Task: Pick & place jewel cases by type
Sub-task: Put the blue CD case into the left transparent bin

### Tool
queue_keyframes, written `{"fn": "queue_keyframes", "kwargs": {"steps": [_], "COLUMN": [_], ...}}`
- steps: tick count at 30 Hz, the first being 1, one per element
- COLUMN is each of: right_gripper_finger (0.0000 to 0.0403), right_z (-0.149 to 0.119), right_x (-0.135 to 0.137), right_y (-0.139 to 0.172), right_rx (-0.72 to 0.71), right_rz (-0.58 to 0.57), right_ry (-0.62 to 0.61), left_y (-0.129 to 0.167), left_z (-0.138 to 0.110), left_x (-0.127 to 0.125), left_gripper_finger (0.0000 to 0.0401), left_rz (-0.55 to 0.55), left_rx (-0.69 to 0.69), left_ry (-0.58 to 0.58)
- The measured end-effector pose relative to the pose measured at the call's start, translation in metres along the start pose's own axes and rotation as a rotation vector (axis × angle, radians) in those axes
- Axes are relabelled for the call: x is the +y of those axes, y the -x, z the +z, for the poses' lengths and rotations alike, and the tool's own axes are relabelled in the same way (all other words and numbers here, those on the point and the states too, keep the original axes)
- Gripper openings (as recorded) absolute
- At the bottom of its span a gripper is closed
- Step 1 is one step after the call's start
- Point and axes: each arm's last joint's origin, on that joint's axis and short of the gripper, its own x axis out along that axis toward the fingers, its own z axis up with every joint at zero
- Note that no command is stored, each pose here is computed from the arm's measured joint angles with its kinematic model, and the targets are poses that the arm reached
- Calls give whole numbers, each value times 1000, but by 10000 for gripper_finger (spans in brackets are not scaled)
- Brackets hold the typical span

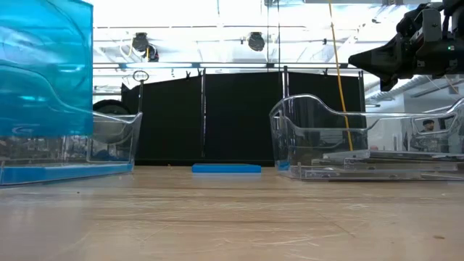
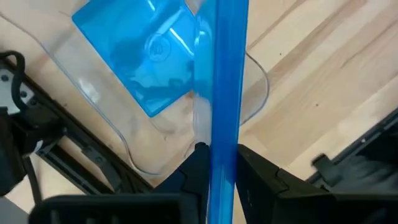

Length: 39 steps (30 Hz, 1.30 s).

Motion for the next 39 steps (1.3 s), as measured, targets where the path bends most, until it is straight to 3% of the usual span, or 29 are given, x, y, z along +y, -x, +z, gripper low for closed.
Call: {"fn": "queue_keyframes", "kwargs": {"steps": [5, 10, 16, 26, 30, 33, 35, 39], "right_gripper_finger": [4, 4, 4, 4, 4, 4, 4, 4], "right_z": [0, 0, 0, 0, 0, 0, 0, 0], "right_x": [0, 0, 0, 0, 0, 0, 0, 0], "right_y": [0, 0, 0, 0, 0, 0, 0, 0], "right_rx": [0, 0, 0, 0, -1, 0, 0, 0], "right_rz": [0, 0, 0, 0, 0, 0, 0, 0], "right_ry": [0, 0, 0, 0, 0, 0, 0, 0], "left_y": [-7, -18, -21, -5, 1, 2, -1, -15], "left_z": [2, 3, 12, 29, 34, 35, 35, 41], "left_x": [1, 4, 5, 14, 5, -4, -7, -8], "left_gripper_finger": [129, 201, 259, 248, 244, 247, 248, 248], "left_rz": [35, 80, 97, 51, -97, -177, -167, -30], "left_rx": [-73, -46, -37, -176, -278, -281, -250, -227], "left_ry": [-25, -30, -143, -119, -139, -194, -207, -202]}}
